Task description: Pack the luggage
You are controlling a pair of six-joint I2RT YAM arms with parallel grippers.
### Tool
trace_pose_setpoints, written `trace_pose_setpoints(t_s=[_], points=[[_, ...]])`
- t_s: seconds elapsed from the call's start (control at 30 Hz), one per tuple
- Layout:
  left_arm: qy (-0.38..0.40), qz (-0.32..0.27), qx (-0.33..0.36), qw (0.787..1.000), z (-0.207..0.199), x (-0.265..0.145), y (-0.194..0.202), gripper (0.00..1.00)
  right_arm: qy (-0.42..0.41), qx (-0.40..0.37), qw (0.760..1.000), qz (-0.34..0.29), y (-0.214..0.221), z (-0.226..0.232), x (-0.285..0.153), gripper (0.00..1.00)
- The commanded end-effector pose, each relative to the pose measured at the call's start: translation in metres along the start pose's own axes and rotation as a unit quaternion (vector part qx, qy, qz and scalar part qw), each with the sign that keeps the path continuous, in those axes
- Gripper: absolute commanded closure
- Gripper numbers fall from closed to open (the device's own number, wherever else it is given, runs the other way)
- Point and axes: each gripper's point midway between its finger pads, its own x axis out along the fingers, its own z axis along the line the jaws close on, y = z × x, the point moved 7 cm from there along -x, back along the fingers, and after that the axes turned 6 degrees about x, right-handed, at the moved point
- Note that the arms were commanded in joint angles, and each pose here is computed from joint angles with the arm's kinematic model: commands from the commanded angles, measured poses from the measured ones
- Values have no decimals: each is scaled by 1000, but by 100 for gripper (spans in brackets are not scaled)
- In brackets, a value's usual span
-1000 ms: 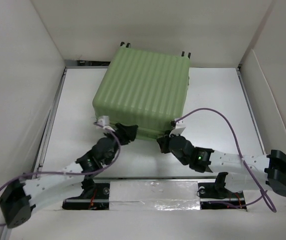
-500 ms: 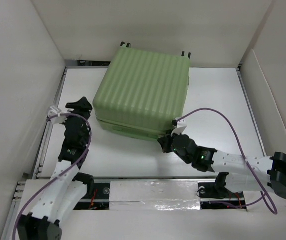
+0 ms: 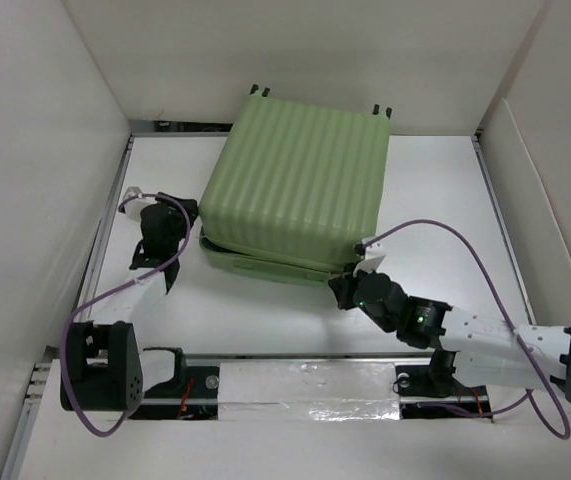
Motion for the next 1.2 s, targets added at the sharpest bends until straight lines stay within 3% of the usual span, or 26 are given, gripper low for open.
trace_pose_setpoints(t_s=[0.0,0.2,0.5,0.7,0.8,1.0,1.03,1.1,1.13,1.17], points=[[97,64,42,992,-29,-25,47,53,-53,16,998,4,-5,15,-22,100],[157,135,31,978,-28,-79,120,53,-63,21,997,28,12,16,-32,100],[208,170,-29,963,-42,-141,156,53,-156,-48,982,92,46,120,-26,100],[228,134,-31,964,-58,-169,137,57,-232,-98,960,125,74,194,-24,100],[207,84,-13,975,-55,-169,114,57,-241,-102,958,121,78,203,-18,100],[196,-8,-11,980,-67,-151,65,41,-249,-81,961,92,64,187,-30,100],[159,-39,-7,987,-62,-135,52,35,-248,-71,962,85,55,184,-37,100],[164,-71,-1,984,-71,-122,26,31,-223,-71,968,85,57,163,-40,100],[127,-98,1,987,-63,-99,8,30,-222,-68,969,84,55,158,-43,100],[153,-87,-3,984,-71,-92,-1,29,-226,-61,969,82,53,149,-49,100]])
